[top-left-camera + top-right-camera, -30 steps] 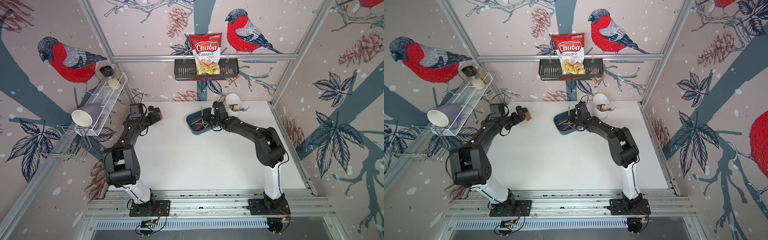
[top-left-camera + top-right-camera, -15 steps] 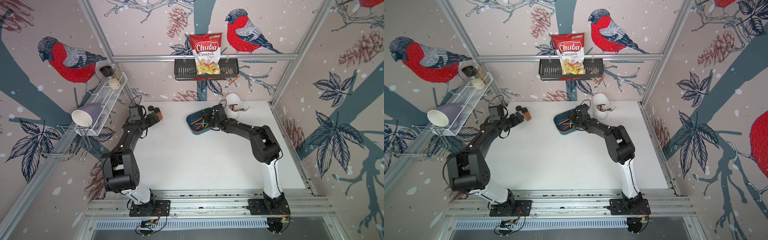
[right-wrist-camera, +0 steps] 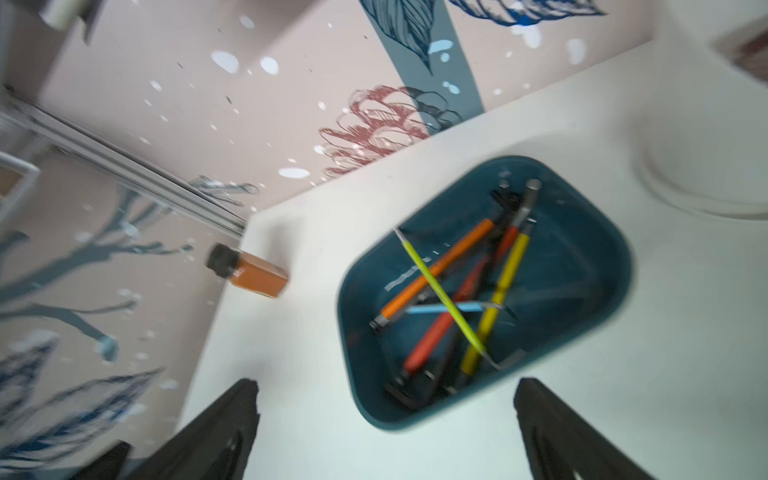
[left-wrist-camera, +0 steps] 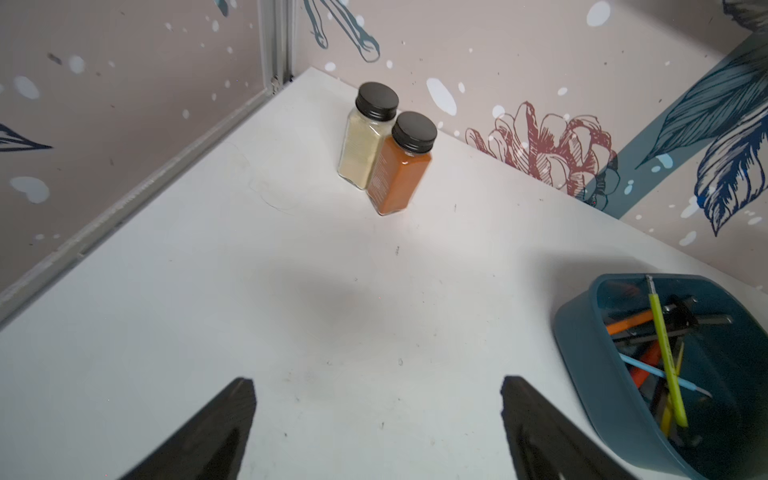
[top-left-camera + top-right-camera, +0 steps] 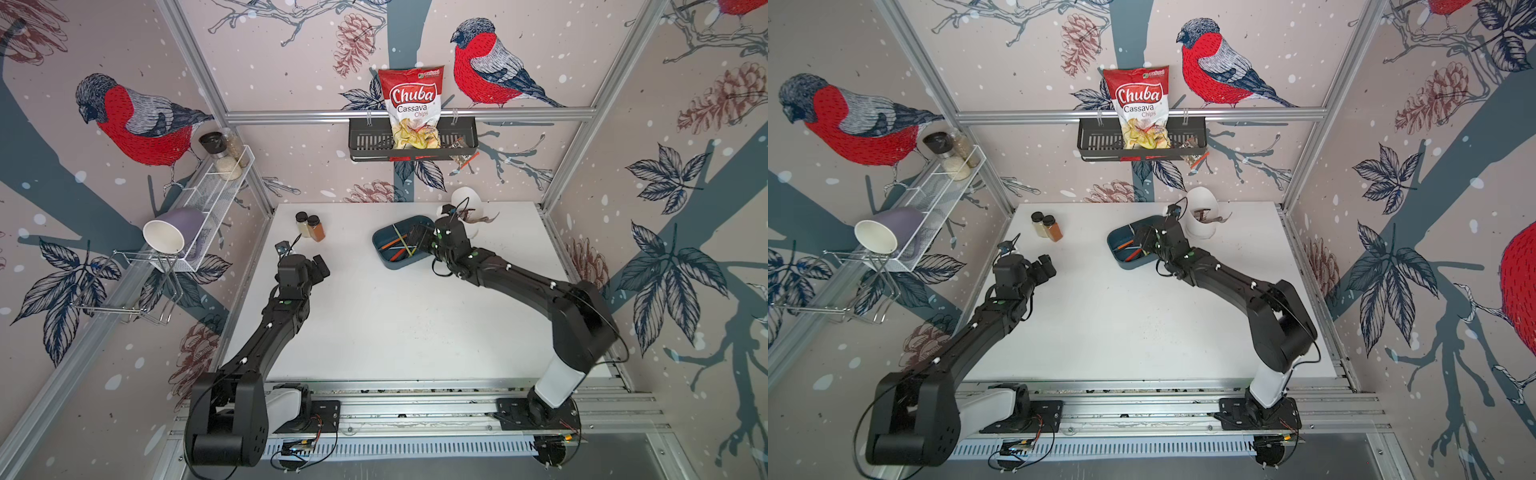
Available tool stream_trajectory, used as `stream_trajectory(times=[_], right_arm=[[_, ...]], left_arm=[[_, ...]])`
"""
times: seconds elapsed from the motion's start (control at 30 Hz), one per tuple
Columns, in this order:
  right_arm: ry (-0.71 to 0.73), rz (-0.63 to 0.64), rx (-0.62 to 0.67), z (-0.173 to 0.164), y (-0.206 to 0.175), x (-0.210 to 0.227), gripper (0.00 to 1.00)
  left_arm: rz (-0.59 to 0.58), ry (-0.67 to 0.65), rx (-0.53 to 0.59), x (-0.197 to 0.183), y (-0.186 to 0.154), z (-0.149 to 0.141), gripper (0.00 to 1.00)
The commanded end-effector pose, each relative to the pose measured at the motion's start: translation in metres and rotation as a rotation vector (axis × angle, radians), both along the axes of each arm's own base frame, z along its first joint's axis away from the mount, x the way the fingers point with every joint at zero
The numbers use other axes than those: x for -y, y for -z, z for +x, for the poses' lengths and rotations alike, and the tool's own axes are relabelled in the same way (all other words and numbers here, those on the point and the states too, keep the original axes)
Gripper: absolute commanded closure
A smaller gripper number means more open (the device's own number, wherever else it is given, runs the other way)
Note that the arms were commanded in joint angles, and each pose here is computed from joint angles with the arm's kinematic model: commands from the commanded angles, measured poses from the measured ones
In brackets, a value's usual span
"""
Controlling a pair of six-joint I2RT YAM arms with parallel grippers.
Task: Put the hex key on the desktop into the storage box
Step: Reset both arms
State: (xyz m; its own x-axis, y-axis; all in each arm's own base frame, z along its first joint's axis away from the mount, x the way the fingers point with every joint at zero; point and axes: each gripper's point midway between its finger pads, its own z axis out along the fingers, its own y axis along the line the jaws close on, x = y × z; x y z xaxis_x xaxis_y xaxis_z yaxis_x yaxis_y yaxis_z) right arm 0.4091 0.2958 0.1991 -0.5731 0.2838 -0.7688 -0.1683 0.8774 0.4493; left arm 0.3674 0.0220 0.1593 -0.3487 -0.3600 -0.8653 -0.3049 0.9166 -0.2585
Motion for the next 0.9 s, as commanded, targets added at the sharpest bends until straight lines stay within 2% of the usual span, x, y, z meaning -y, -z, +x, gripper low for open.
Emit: stream_trajectory(times=[0.0, 0.17, 0.33, 0.43, 0.53, 0.73, 0.8, 0.87], right_arm=[[0.215, -0.350, 0.132, -0.017, 0.009, 0.078, 0.00], [0.408, -0.458, 0.229, -0.053, 0.009, 0.160, 0.00], [0.540, -0.554, 0.274, -0.065, 0.013, 0.227, 0.00], [0.607, -0.592, 0.282, -0.064, 0.021, 0.263, 0.00], [0.609, -0.575, 0.316, -0.058, 0.030, 0.289, 0.00], [0.554, -0.440, 0.422, -0.052, 0.049, 0.318, 0.00], [0.562, -0.466, 0.378, -0.046, 0.054, 0.322, 0.00], [0.544, -0.463, 0.373, -0.041, 0.056, 0.321, 0.00]], left_arm=[[0.089, -0.069, 0.181, -0.015, -0.031, -0.001, 0.04], [0.176, -0.050, 0.174, -0.017, -0.009, -0.010, 0.04], [0.245, -0.023, 0.156, -0.017, 0.020, -0.019, 0.04], [0.265, -0.005, 0.193, -0.015, 0.020, -0.018, 0.03], [0.272, 0.026, 0.269, -0.008, 0.010, -0.013, 0.03], [0.307, 0.074, 0.155, 0.000, 0.026, 0.016, 0.05], [0.323, 0.099, 0.148, 0.005, 0.027, 0.019, 0.04], [0.354, 0.060, 0.164, 0.003, 0.023, 0.015, 0.04]])
